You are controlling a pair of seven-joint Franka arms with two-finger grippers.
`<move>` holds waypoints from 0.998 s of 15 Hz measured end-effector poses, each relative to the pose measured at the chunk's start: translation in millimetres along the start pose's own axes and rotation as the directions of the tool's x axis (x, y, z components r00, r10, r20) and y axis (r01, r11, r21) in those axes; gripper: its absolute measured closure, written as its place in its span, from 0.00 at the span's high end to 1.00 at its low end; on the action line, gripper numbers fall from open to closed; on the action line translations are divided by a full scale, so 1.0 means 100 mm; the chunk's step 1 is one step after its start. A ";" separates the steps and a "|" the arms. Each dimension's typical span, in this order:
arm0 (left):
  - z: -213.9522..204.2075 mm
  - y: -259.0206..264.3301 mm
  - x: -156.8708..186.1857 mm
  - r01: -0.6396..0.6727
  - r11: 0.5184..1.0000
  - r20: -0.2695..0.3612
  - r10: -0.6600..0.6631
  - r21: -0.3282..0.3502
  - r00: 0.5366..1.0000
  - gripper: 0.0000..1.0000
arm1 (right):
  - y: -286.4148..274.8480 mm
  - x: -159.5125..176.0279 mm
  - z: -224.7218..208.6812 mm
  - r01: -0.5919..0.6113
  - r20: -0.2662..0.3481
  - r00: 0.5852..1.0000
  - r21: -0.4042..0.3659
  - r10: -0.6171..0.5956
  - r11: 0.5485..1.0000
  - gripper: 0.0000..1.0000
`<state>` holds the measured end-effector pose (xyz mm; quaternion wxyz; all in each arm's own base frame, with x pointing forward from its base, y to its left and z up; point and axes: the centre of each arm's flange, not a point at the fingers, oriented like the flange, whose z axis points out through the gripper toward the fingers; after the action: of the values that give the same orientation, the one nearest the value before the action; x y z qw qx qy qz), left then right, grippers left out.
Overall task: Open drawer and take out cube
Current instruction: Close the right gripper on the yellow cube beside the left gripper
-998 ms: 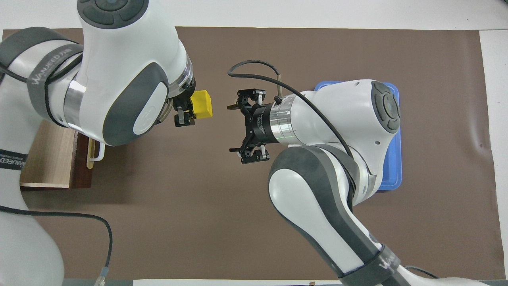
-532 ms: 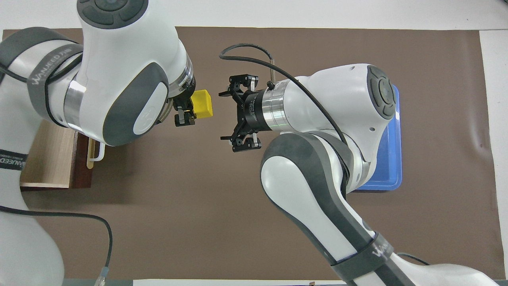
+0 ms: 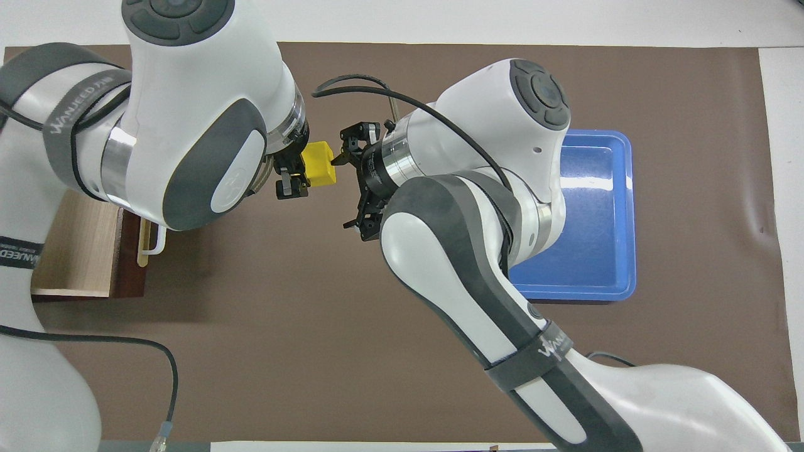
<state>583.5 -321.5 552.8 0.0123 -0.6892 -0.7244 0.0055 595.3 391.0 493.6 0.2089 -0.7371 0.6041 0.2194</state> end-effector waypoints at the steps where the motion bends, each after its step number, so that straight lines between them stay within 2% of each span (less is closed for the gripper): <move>1: 0.00 0.01 0.01 0.003 1.000 -0.002 -0.003 -0.001 1.000 0.55 | -0.08 0.00 0.04 -0.003 -0.005 1.000 0.000 0.003 1.000 1.00; 12: 0.00 0.00 0.00 0.000 1.000 -0.001 0.000 -0.001 1.000 0.55 | -0.24 -0.06 -0.02 -0.015 0.006 1.000 0.034 0.014 0.999 1.00; 15: 0.00 0.00 0.00 0.000 1.000 -0.001 0.000 -0.001 1.000 0.55 | -0.25 -0.09 -0.06 -0.025 0.033 0.999 0.043 0.024 0.999 1.00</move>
<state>583.7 -321.3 552.8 0.0121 -0.6891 -0.7245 0.0047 619.3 399.0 505.0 0.2321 -0.7213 0.6142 0.2205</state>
